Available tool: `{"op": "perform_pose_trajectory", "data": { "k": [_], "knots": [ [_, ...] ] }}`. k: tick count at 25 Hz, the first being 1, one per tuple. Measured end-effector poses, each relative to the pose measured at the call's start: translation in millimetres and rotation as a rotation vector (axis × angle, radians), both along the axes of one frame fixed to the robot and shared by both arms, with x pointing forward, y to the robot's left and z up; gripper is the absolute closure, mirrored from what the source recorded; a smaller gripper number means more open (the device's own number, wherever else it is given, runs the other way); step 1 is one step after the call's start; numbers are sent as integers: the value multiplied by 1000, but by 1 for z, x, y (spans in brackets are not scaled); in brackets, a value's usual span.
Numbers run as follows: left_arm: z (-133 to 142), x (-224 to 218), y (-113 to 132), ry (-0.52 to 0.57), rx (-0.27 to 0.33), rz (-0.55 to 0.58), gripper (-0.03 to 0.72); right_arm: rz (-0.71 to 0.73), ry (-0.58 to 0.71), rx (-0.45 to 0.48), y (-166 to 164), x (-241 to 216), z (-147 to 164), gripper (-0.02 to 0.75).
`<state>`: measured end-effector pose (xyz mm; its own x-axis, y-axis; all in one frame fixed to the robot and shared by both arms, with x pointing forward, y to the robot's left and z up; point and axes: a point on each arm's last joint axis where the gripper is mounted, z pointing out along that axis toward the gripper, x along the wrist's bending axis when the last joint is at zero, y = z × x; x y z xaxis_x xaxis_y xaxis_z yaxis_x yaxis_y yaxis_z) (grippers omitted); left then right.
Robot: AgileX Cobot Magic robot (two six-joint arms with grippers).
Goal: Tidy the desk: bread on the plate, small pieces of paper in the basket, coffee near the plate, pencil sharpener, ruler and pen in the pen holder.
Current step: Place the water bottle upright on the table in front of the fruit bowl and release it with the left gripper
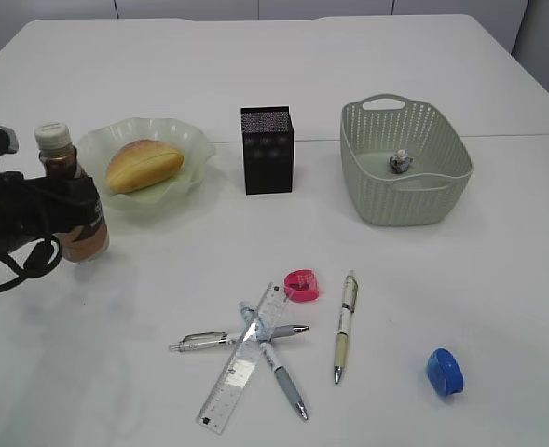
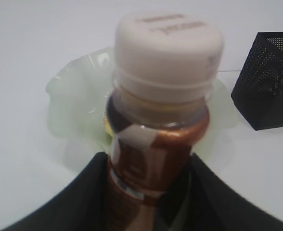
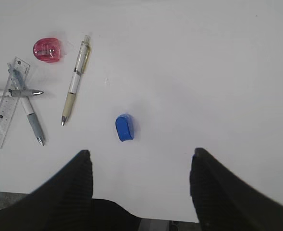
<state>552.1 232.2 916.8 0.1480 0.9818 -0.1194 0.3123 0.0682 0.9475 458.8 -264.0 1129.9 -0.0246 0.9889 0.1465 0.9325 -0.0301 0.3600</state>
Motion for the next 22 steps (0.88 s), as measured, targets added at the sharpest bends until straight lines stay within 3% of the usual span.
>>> {"op": "perform_pose_trajectory", "data": {
  "k": [9, 22],
  "knots": [
    [-16, 2, 0, 17, 6, 1, 362, -10, 2, 4, 0, 0, 0, 237],
    [-19, 2, 0, 31, 9, 1, 361, -14, 2, 6, 0, 0, 0, 237]
  ]
}}
